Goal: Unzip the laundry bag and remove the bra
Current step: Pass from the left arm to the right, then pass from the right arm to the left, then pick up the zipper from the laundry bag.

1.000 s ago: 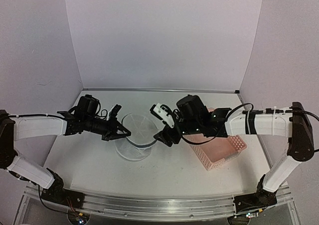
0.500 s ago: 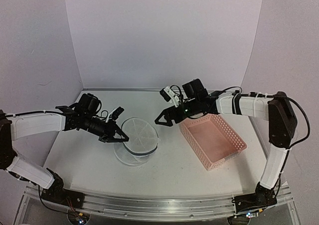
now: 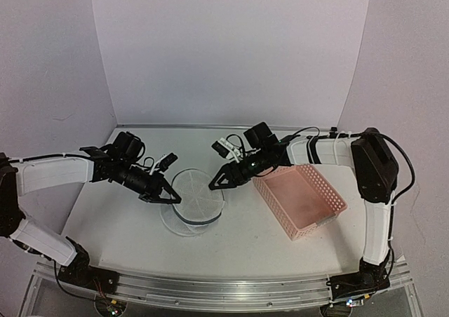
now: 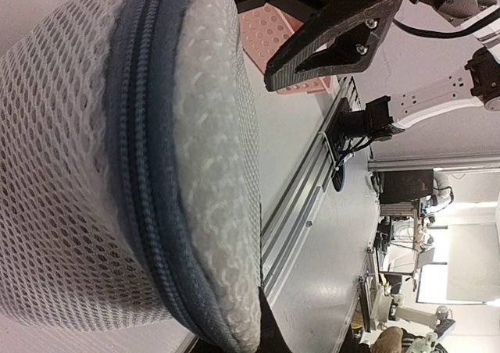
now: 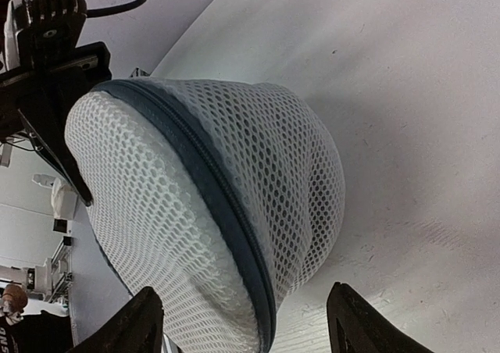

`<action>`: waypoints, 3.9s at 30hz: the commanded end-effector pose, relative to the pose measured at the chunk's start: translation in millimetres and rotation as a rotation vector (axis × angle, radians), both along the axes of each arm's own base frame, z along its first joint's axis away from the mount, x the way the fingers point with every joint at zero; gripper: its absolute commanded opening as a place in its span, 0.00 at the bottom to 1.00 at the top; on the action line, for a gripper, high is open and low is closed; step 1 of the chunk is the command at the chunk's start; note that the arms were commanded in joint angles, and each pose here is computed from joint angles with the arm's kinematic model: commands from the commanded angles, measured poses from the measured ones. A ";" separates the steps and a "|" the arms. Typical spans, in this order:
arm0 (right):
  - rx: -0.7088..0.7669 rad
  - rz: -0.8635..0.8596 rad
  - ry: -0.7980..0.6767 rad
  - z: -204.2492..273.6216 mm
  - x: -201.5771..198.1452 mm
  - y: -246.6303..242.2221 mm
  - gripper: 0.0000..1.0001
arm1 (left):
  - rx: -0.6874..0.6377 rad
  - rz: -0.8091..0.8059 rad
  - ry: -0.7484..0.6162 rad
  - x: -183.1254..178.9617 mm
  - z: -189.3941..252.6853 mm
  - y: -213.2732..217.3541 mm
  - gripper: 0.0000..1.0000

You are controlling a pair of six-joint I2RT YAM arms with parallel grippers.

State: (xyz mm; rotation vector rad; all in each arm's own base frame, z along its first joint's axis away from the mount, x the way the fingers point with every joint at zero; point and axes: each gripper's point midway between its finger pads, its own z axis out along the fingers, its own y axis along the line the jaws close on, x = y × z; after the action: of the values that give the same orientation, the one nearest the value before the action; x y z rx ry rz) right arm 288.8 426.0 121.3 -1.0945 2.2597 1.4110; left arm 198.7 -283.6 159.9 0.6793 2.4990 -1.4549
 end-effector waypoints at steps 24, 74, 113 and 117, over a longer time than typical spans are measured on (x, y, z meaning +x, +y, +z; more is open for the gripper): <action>0.099 -0.255 0.037 40.2 0.3 -17.7 0.00 | 0.160 0.242 -0.200 58.6 25.1 15.5 0.65; 0.513 -0.822 0.364 82.8 15.9 54.6 0.00 | -0.390 0.655 0.325 48.0 4.5 13.7 0.70; 0.374 -0.708 0.145 60.1 -29.8 5.1 0.44 | -0.408 0.746 0.297 80.5 10.5 9.3 0.00; 0.315 -0.637 0.017 61.7 -37.4 9.4 0.48 | -0.413 0.775 0.309 84.7 10.3 10.7 0.00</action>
State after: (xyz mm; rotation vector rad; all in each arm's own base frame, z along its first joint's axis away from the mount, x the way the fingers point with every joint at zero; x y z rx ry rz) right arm 258.2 431.9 154.9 -0.0296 2.1214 1.4865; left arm 265.2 -268.4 140.2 -0.5644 2.2348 -1.6743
